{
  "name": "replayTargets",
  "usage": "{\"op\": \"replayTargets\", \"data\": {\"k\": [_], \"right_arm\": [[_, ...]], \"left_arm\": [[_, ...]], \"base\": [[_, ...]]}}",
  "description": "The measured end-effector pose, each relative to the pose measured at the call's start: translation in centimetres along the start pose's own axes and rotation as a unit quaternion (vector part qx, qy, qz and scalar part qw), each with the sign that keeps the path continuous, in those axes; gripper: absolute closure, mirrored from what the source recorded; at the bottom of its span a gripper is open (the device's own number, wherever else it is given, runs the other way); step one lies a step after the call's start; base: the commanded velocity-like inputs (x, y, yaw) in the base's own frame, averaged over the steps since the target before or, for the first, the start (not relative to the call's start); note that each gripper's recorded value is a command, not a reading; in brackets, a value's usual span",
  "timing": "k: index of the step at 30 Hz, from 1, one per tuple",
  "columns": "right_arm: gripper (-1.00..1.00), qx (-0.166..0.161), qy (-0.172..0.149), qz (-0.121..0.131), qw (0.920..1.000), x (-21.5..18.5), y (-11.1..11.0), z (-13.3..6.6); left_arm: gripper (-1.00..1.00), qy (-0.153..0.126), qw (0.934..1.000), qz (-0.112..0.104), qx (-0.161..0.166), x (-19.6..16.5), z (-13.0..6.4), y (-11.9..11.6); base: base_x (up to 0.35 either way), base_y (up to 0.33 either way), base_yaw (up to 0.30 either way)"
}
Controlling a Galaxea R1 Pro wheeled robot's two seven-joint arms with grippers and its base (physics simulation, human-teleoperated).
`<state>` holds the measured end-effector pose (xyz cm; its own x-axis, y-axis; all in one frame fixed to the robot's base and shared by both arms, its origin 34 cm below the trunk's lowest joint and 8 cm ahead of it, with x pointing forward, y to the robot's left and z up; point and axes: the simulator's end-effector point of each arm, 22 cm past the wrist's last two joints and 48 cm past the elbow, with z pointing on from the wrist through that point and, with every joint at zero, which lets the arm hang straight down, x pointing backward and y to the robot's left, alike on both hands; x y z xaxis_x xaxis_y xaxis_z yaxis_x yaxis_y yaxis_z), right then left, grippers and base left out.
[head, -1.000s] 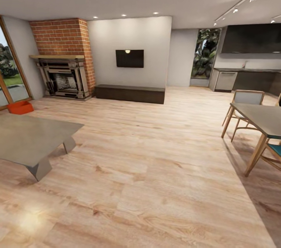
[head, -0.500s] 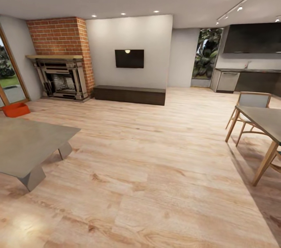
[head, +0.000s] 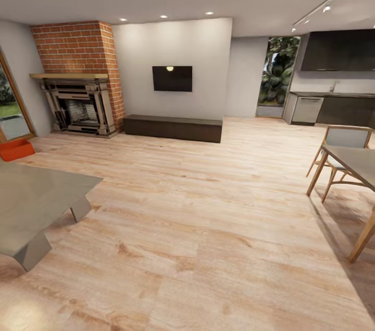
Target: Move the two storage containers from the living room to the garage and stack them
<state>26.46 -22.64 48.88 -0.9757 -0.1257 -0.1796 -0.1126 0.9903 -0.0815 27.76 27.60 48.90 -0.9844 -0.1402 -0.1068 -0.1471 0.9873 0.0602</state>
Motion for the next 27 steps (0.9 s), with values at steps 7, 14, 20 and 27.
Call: {"op": "replayTargets", "data": {"k": [7,14,20,27], "right_arm": [[-1.0,0.002,-0.001,0.004,1.0,-0.06,-0.17,0.02],[-1.0,0.002,-0.016,0.011,0.9998,-0.59,-0.33,0.02],[-1.0,0.002,-0.018,0.012,0.9998,-0.71,-0.45,0.03],[-1.0,0.002,-0.018,0.012,0.9998,-0.73,-0.4,0.02]], "left_arm": [[-1.0,0.0,1.0,0.0,0.0,-0.01,0.0,0.05],[-1.0,0.0,1.0,0.001,0.001,0.01,0.0,-0.05],[-1.0,0.0,1.0,0.001,0.0,-0.01,0.0,0.0],[-1.0,0.0,1.0,0.001,0.001,0.0,0.0,-0.08]], "base": [[0.323,0.0,0.0],[0.323,0.0,0.0],[0.323,0.0,0.0],[0.323,0.0,0.0]]}}
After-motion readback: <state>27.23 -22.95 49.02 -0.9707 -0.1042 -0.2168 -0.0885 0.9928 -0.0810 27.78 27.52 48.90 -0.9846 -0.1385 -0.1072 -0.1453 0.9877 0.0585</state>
